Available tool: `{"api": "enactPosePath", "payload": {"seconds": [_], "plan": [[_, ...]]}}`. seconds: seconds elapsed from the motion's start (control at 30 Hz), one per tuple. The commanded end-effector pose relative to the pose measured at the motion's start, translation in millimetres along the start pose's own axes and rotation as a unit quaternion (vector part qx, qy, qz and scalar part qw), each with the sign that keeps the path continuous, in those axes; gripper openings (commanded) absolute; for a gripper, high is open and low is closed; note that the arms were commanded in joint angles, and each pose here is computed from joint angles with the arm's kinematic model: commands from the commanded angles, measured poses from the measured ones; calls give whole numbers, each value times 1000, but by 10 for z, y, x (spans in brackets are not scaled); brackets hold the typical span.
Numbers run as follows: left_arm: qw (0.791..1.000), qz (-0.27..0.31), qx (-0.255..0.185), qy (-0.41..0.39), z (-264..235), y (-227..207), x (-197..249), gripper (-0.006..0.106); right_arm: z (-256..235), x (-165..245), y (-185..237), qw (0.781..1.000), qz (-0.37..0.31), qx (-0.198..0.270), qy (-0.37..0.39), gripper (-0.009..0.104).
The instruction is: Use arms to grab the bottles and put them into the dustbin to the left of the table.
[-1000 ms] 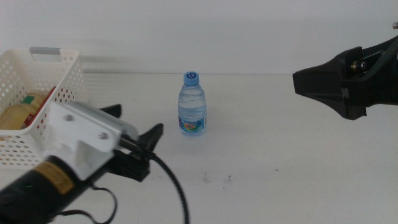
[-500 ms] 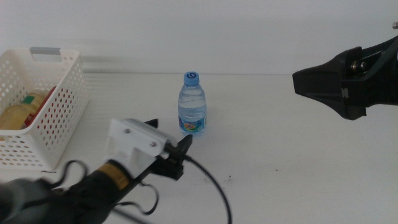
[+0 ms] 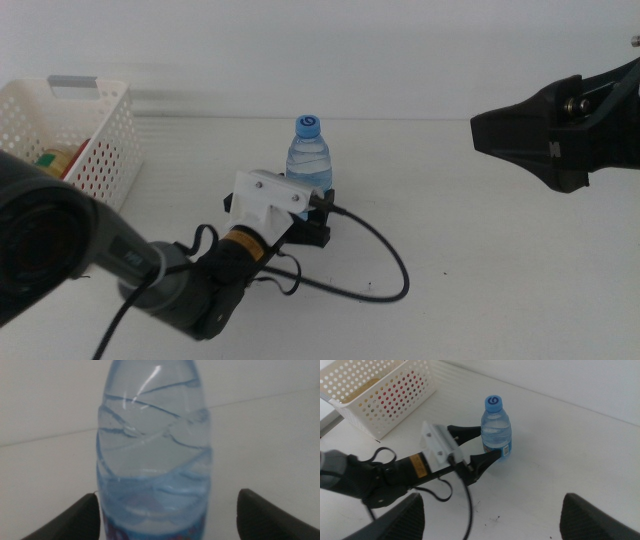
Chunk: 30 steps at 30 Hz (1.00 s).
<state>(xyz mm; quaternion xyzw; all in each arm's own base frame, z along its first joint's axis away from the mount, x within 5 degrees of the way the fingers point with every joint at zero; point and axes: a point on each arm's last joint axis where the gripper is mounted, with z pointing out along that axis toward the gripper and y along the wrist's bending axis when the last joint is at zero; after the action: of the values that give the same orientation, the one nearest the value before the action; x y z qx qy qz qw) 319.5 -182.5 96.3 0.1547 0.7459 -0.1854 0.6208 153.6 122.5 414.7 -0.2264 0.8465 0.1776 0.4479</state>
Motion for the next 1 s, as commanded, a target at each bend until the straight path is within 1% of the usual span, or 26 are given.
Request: {"api": "enactPosePath", "payload": {"seconds": [0.0, 0.13, 0.27, 0.33, 0.43, 0.47, 0.5, 0.53, 0.6, 0.63, 0.7, 0.77, 0.83, 0.97], "plan": [[1000, -9, -7, -2, 114, 5, 2, 94, -22, -17, -1, 1000, -6, 1, -5, 91], [1000, -15, -20, 8, 272, 24, 26, 94, -22, -17, -1, 1000, -6, 1, -5, 91], [999, -13, -42, -4, 392, 58, -10, 94, -22, -17, -1, 1000, -6, 1, -5, 91], [999, -13, -44, 0, 449, 60, -7, 94, -22, -17, -1, 1000, -6, 1, -5, 91], [999, -17, -45, 4, 526, 61, 33, 88, -22, -17, -1, 1000, -6, 1, -5, 91], [999, -18, -44, 1, 549, 59, 16, 83, -22, -17, -1, 1000, -6, 1, -5, 91], [999, -19, -44, -1, 558, 57, 5, 75, -22, -17, -1, 1000, -6, 1, -5, 91], [999, -18, -43, -2, 558, 56, 3, 64, -22, -17, -1, 1000, -6, 1, -5, 91], [999, -19, -43, -17, 540, 52, -79, 37, -22, -17, -1, 1000, -6, 1, -5, 91], [999, -19, -43, -21, 515, 49, -124, 25, -22, -17, -1, 1000, -6, 1, -5, 91], [998, -21, -45, -28, 395, 45, -265, -1, -22, -17, -1, 1000, -6, 1, -5, 91], [998, -19, -52, -36, 220, 49, -443, -2, -22, -17, -1, 1000, -6, 1, -5, 91], [998, -25, -60, -22, 13, 61, -574, -2, -22, -17, -1, 1000, -6, 1, -5, 91], [993, -39, -54, 102, -407, 80, -972, -2, -22, -17, -1, 1000, -6, 1, -5, 91]]}}
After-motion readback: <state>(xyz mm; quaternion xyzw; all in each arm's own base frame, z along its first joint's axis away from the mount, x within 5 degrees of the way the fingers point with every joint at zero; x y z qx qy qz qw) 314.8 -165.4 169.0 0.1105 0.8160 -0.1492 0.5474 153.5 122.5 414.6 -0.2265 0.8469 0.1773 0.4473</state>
